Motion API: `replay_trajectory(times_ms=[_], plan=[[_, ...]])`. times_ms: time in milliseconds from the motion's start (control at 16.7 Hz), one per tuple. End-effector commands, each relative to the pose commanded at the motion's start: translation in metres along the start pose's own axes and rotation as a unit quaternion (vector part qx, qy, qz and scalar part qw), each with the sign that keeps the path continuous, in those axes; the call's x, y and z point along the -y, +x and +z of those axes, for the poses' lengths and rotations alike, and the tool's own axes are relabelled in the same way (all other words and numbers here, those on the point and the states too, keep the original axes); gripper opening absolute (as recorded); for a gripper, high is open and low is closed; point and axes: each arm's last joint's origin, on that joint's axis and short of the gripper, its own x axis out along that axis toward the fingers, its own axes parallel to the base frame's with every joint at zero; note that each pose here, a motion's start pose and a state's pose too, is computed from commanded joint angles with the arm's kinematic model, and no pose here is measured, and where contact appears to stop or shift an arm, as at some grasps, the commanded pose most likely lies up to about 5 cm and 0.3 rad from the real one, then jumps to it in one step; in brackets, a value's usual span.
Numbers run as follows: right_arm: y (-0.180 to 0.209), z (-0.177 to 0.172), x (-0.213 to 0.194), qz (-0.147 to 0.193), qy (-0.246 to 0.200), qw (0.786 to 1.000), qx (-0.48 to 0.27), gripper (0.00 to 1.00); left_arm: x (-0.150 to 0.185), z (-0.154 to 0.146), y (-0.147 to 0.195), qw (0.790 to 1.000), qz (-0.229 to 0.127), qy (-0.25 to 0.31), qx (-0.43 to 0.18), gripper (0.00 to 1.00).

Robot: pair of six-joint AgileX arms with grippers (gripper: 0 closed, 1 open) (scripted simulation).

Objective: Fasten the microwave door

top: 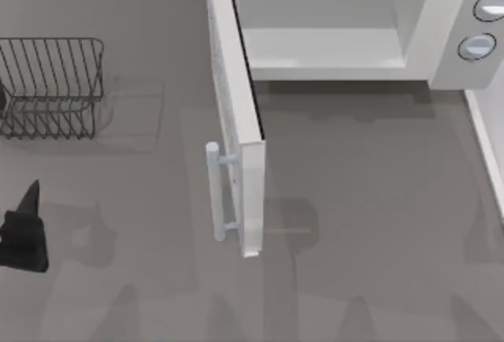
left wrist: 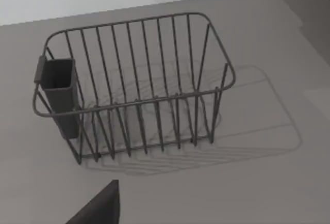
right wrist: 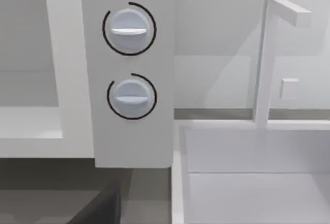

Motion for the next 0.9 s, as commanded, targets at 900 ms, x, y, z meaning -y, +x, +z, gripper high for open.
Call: replay_trajectory(times_ms=[900], plan=[[0.000, 0.000, 0.000, 0.000, 0.000, 1.000, 0.000, 1.00, 0.049, 0.116, 0.105, 0.784, -0.363, 0.213, -0.457, 1.00]])
